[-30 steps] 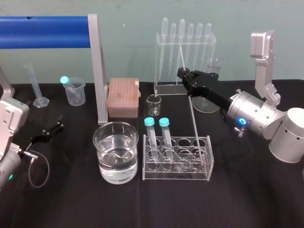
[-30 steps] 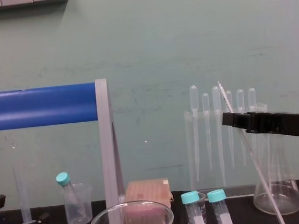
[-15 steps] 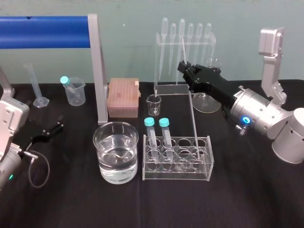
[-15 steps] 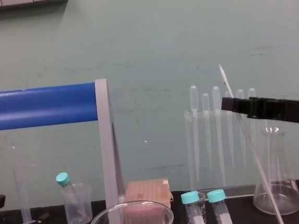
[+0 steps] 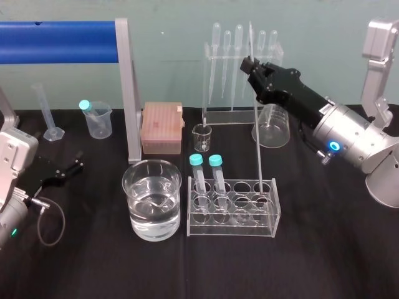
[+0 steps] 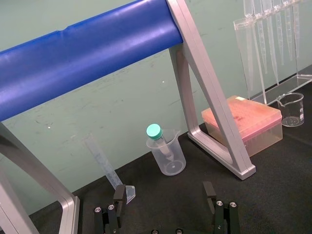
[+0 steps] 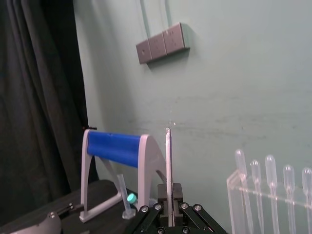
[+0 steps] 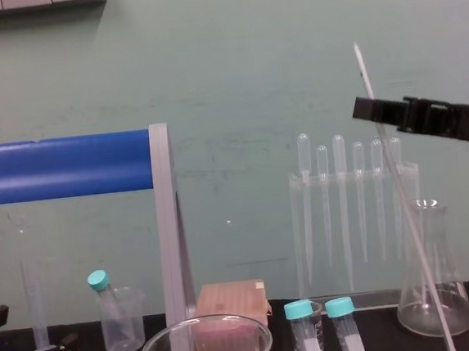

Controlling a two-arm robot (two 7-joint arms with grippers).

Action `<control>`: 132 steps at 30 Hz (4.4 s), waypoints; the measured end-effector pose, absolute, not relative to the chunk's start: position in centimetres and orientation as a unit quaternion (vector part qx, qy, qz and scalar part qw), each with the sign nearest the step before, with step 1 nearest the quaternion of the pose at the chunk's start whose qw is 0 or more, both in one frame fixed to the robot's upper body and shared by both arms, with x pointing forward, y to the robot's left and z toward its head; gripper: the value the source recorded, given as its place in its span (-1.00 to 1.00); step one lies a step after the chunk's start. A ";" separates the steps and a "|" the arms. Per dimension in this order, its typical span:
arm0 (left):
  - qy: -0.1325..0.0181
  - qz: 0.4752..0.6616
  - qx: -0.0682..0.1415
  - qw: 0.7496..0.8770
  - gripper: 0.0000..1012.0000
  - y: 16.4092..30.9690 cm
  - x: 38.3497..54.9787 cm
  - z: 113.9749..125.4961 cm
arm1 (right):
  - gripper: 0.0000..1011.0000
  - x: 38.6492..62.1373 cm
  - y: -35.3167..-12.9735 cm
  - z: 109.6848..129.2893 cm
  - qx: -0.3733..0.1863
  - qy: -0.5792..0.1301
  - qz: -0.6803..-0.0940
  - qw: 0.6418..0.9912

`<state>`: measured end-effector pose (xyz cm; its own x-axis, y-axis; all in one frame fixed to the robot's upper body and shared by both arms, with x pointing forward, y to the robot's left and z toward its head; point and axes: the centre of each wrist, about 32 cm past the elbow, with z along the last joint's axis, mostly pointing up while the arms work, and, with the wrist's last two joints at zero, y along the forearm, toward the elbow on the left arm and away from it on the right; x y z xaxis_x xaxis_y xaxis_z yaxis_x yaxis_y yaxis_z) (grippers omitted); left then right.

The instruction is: Hold the thermometer with one hand and immerse one end into the beaker, then reinsert it into the test tube rack.

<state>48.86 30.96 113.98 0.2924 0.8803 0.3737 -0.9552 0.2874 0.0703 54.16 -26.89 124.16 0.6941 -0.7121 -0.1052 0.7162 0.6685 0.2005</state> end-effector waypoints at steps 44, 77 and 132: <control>-0.132 0.580 0.142 0.791 0.99 31.0 48.9 114.0 | -0.89 58.0 -20.3 128.3 0.219 -0.078 -0.247 0.941; -0.132 0.580 0.141 0.791 0.99 31.0 48.9 114.0 | -0.89 59.1 -14.6 126.1 0.223 -0.026 -0.131 0.966; -0.132 0.580 0.141 0.791 0.99 31.0 48.9 114.0 | -0.89 59.6 -13.6 119.7 0.136 0.008 -0.137 0.981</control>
